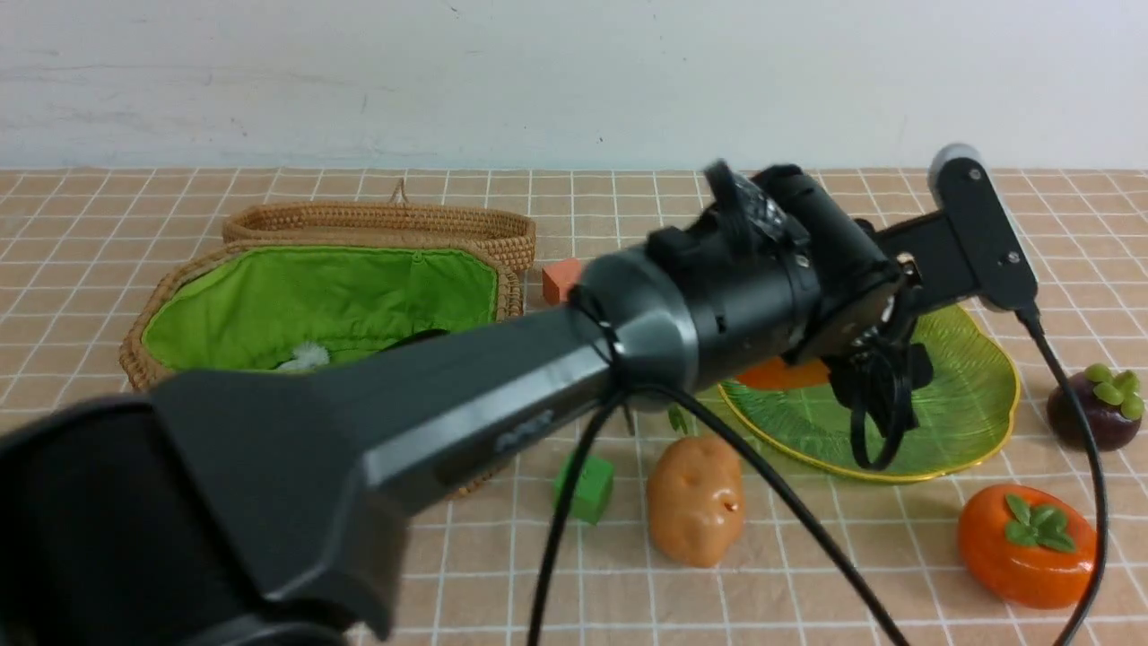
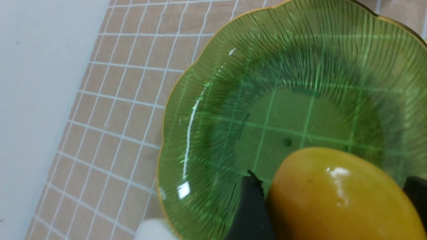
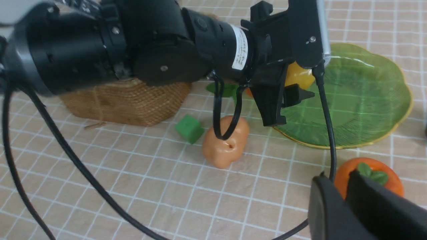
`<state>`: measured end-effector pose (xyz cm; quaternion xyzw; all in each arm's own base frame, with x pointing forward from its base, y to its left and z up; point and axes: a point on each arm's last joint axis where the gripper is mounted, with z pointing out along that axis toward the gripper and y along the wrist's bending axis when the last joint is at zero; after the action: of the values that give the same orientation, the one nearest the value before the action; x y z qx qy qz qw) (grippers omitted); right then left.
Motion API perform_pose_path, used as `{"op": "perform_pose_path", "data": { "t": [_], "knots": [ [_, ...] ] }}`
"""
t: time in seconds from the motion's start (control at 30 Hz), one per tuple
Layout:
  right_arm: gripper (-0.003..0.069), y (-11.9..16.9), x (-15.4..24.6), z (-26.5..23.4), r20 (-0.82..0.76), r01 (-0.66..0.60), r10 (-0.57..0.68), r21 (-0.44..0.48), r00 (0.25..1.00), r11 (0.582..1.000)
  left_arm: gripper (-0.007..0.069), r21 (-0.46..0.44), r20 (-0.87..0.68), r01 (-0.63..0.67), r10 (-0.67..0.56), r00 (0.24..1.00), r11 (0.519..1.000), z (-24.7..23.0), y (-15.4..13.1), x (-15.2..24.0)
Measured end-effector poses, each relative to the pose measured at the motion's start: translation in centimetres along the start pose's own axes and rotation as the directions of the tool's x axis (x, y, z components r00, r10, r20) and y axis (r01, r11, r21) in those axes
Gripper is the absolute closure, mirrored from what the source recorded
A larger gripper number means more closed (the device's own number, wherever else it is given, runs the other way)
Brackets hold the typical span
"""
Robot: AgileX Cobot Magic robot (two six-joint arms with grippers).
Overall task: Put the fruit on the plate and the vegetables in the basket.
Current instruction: Grab the mango with your left arm and place it on the right plate, then grab a potato with your left arm and place it in the basket on the left
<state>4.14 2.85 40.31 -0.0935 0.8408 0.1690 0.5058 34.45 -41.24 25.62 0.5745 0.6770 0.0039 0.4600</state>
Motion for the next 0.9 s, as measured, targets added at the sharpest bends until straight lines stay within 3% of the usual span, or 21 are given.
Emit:
{"op": "perform_pose_path", "data": {
  "t": [0.17, 0.4, 0.5, 0.6, 0.7, 0.8, 0.9],
  "knots": [
    [0.0554, -0.1, 0.5, 0.0, -0.052, -0.013, 0.013, 0.016, 0.999, 1.000, 0.0109, -0.017, 0.045, 0.009, -0.009, 0.999, 1.000, 4.6, -0.8, 1.4],
    [0.0554, -0.1, 0.6, 0.0, -0.069, -0.005, 0.006, 0.016, 0.998, 1.000, 0.0109, -0.033, 0.088, 0.048, -0.045, 0.995, 0.998, 6.7, -0.3, 3.1],
    [0.0554, -0.1, 0.6, 0.0, -0.068, -0.005, 0.006, 0.015, 0.998, 1.000, 0.0067, -0.020, 0.092, 0.083, -0.081, 0.992, 0.996, 6.7, -0.3, 3.1],
    [0.0554, -0.1, 0.6, 0.0, -0.068, -0.007, 0.007, 0.012, 0.998, 1.000, -0.0015, 0.000, 0.085, 0.130, -0.129, 0.988, 0.992, 6.3, -0.1, 2.9],
    [0.0552, -0.1, 0.6, 0.0, -0.068, -0.006, 0.007, 0.012, 0.998, 1.000, -0.0041, 0.042, 0.054, 0.201, -0.204, 0.978, 0.979, 4.9, 0.3, 2.2],
    [0.0552, -0.1, 0.6, 0.0, -0.068, -0.002, 0.003, 0.012, 0.998, 1.000, -0.0029, 0.085, -0.001, 0.259, -0.259, 0.966, 0.962, 3.0, 0.8, 1.6],
    [0.0552, -0.1, 0.6, 0.0, -0.069, 0.016, -0.015, 0.011, 0.998, 1.000, 0.0071, 0.156, -0.141, 0.424, -0.405, 0.903, 0.892, -2.4, 2.2, 0.0]
  ]
}}
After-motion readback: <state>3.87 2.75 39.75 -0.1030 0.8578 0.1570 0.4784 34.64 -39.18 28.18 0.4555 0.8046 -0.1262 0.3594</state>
